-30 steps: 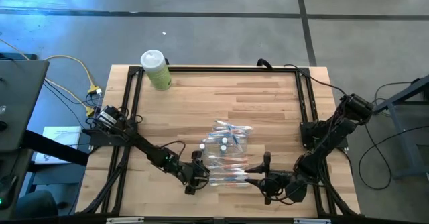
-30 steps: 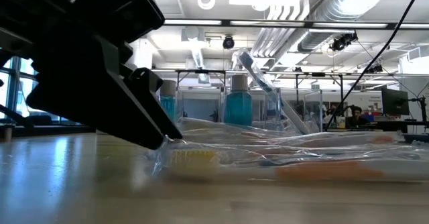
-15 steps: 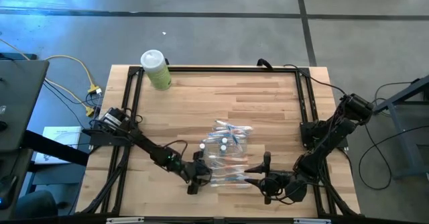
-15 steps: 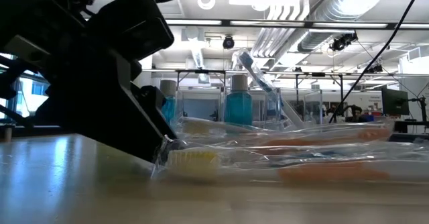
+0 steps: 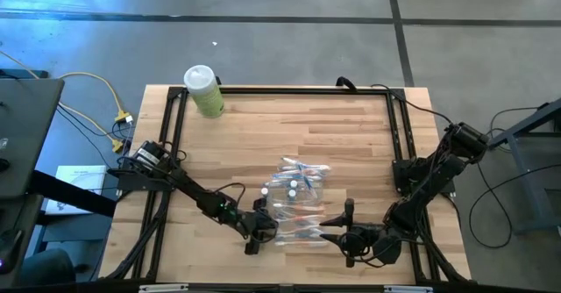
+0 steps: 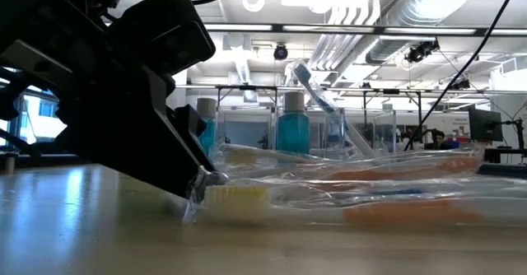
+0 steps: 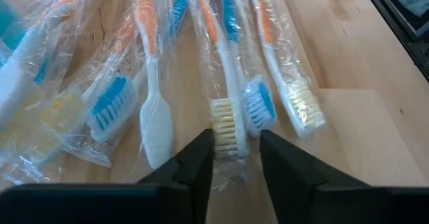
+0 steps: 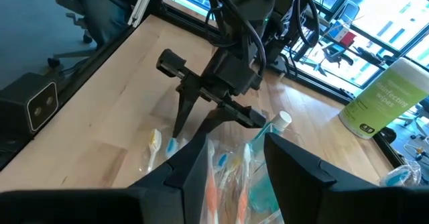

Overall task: Pick & Place toothbrushing station
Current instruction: Put the orange toothbrush into the transparent organizer

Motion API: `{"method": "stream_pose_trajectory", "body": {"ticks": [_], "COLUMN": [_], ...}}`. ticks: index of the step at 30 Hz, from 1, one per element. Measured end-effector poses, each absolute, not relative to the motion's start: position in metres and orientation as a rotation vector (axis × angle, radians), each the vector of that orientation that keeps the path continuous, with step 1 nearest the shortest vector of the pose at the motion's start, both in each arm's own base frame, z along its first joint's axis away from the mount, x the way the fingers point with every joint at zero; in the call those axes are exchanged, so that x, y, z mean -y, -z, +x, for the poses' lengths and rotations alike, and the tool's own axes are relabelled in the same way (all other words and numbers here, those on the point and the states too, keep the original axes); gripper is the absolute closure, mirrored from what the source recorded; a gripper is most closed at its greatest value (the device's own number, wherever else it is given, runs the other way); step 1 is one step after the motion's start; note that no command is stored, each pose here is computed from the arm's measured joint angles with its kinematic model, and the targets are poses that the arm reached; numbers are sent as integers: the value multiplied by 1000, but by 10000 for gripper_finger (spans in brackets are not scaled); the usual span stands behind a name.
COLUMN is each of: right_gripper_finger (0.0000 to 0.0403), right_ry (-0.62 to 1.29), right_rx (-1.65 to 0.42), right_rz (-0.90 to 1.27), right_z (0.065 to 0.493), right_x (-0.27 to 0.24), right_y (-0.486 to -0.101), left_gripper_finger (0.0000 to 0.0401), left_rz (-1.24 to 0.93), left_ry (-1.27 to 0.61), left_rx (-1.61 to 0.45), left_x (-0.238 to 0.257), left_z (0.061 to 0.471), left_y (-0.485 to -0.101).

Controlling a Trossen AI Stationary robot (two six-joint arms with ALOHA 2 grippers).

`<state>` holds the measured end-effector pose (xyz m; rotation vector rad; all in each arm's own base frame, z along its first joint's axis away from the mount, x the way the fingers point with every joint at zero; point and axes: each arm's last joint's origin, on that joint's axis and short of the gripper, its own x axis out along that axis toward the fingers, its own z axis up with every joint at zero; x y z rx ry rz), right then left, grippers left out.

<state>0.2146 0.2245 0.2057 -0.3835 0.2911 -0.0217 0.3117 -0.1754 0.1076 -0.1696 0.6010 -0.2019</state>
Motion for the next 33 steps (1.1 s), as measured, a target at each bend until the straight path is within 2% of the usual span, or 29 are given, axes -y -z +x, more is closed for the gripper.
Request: {"method": "stream_pose_trajectory", "body": {"ticks": [6, 12, 22, 33], "right_gripper_finger": [263, 263, 263, 263], "right_ry": [22, 21, 20, 20], "right_rx": [-291, -291, -292, -292], "right_rz": [-383, -383, -384, -384], "right_z": [215, 215, 215, 215], "right_x": [-224, -224, -225, -224], "right_y": [-206, -206, -206, -206], "left_gripper_finger": [356, 393, 398, 398], "left_rz": [-172, -165, -104, 15], "left_ry": [209, 219, 266, 114], "left_rx": [-593, -576, -484, -380], "left_x": [177, 179, 189, 195], "left_z": [311, 311, 307, 298], "left_y": [-108, -109, -125, -146]}}
